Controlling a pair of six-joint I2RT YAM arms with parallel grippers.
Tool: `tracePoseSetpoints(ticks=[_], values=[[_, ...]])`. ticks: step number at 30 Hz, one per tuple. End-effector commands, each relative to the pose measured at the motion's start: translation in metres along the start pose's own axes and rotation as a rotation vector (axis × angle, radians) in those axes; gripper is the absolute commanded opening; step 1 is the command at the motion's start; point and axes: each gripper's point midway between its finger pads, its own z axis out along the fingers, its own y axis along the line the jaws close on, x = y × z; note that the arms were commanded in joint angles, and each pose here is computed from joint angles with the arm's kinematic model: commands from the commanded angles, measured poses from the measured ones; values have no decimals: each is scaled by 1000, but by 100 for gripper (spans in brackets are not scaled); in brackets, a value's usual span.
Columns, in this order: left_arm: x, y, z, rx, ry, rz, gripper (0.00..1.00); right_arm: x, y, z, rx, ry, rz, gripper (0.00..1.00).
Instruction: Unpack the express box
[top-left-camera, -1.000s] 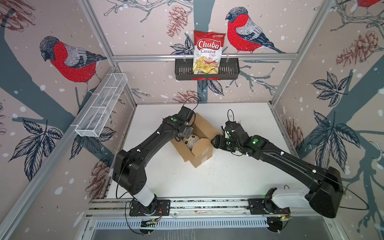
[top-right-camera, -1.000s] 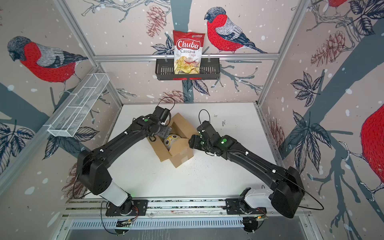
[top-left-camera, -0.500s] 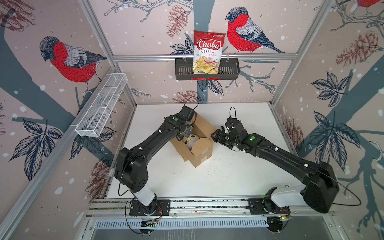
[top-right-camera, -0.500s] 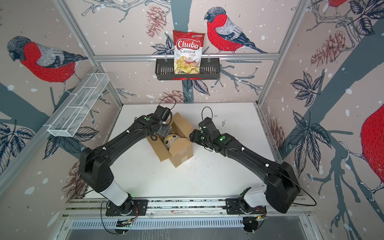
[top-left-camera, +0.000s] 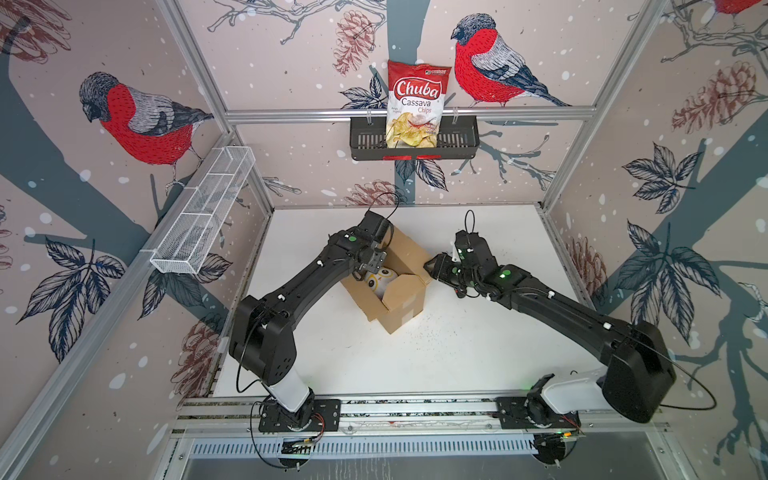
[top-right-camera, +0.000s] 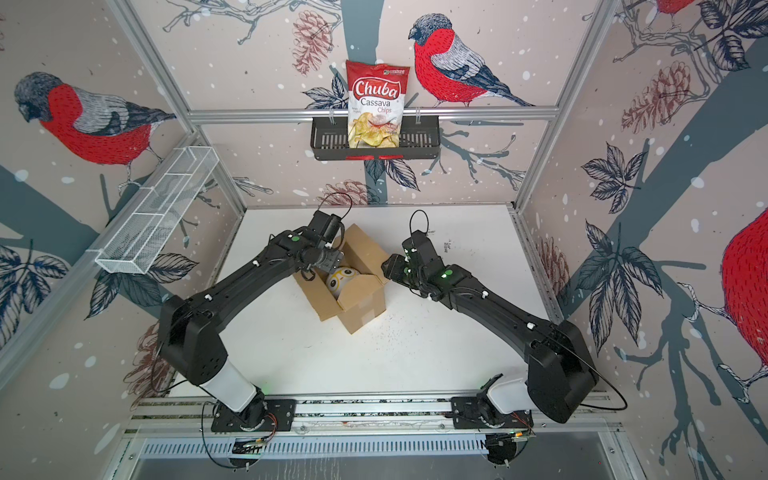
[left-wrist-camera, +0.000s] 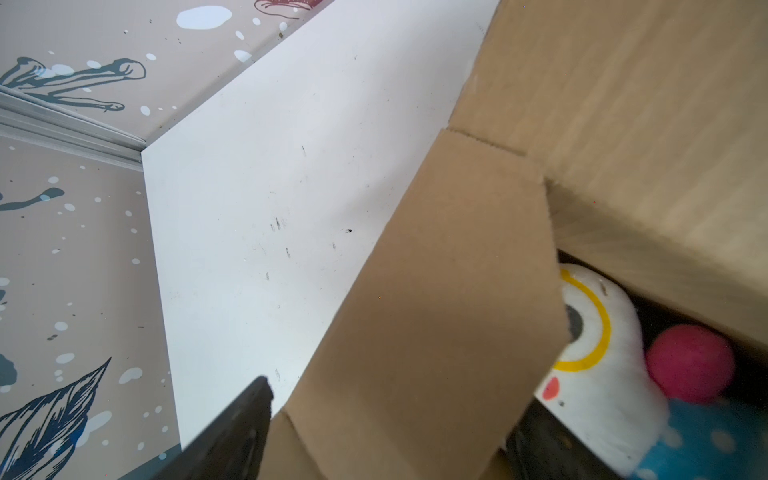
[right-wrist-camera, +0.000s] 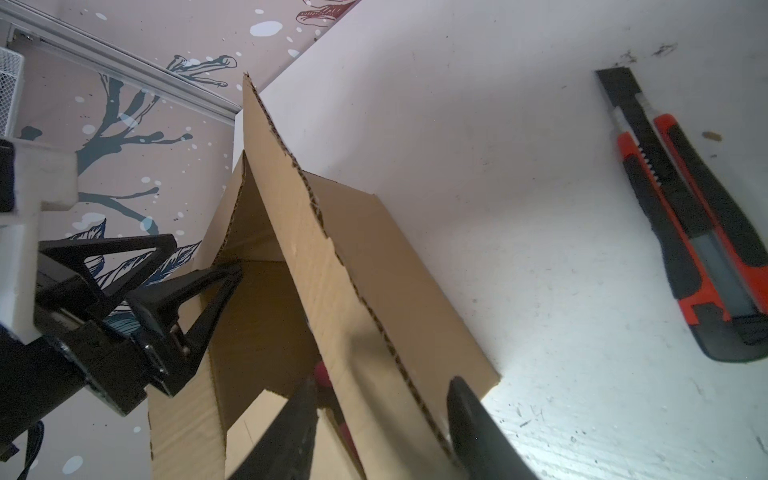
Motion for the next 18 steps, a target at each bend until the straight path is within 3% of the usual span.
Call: tracePoseSetpoints(ticks=[1, 10, 18], values=[[3, -3, 3, 5, 17, 1, 86, -8, 6, 0, -30, -21, -11, 46], [0, 17, 9, -90, 10, -2, 84, -8, 1, 4, -45, -23, -11, 19], [-15, 46, 0, -150, -34, -71, 84, -10, -2, 4, -48, -21, -16, 11]])
